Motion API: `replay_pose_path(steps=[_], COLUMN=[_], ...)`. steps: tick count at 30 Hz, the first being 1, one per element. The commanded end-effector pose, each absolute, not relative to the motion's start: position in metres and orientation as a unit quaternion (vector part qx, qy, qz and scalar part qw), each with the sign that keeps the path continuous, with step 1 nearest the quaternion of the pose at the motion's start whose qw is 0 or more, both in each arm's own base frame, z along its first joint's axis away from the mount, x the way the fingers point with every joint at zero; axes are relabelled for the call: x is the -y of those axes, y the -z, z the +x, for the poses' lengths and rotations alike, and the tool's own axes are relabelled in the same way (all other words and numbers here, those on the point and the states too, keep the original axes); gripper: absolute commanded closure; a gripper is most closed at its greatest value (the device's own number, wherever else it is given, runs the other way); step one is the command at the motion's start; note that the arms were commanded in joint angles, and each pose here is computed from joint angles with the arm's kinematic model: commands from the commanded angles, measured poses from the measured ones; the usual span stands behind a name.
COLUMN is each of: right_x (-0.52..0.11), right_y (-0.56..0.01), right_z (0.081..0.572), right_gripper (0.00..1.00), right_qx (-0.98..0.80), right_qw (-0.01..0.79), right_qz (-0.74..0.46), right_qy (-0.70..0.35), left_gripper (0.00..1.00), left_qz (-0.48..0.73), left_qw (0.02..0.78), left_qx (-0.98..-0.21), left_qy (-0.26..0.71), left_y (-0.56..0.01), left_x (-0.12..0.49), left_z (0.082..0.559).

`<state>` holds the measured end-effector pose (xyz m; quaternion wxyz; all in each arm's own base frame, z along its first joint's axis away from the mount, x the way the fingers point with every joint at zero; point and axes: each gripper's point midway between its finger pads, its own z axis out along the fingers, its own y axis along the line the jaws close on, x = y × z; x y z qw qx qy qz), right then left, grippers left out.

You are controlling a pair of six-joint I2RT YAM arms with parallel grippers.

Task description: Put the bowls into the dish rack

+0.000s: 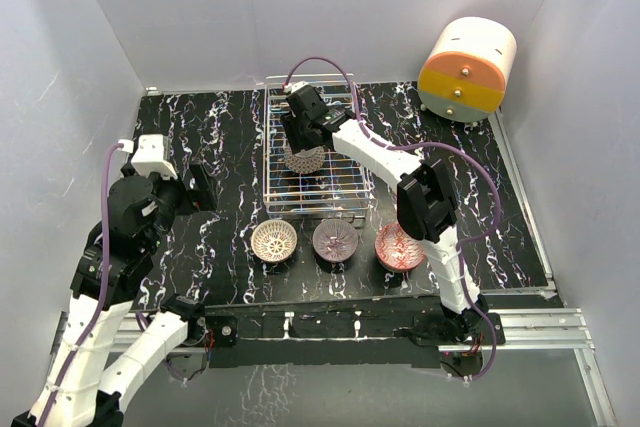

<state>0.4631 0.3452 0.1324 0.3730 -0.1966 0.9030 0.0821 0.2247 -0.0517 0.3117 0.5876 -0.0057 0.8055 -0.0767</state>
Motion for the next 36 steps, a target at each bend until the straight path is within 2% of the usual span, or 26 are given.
replay_pose_path(steps=[1,13,27,36], right_x=[-0.346,-0.337,-0.296,-0.278], right_y=[-0.139,-0.179,-0.194,-0.183], right_z=[0.471,0.502,0.559,0.597], right_gripper=[0.54,0.57,0.60,0.60], right_qx=[-0.896,-0.871,-0.850,-0.845], right_qw=[0.395,0.461,0.511,0.524], right_qz=[-0.189,-0.147,-0.086,-0.070], right_qy=[-0.071,-0.078,-0.097,-0.079], left_gripper=[0.03,0.03,0.03,0.03], left_qz=[-0.007,-0.009,-0.009,-0.011], left_qw=[0.599,0.602,0.601,0.598], left_qx=[-0.797,-0.795,-0.797,-0.799], left_qy=[0.073,0.069,0.065,0.061], left_y=[-0.324,-0.327,-0.329,-0.327], left_x=[0.048,0.045,0.044,0.042], left_z=[0.221,0.219,0.218,0.218])
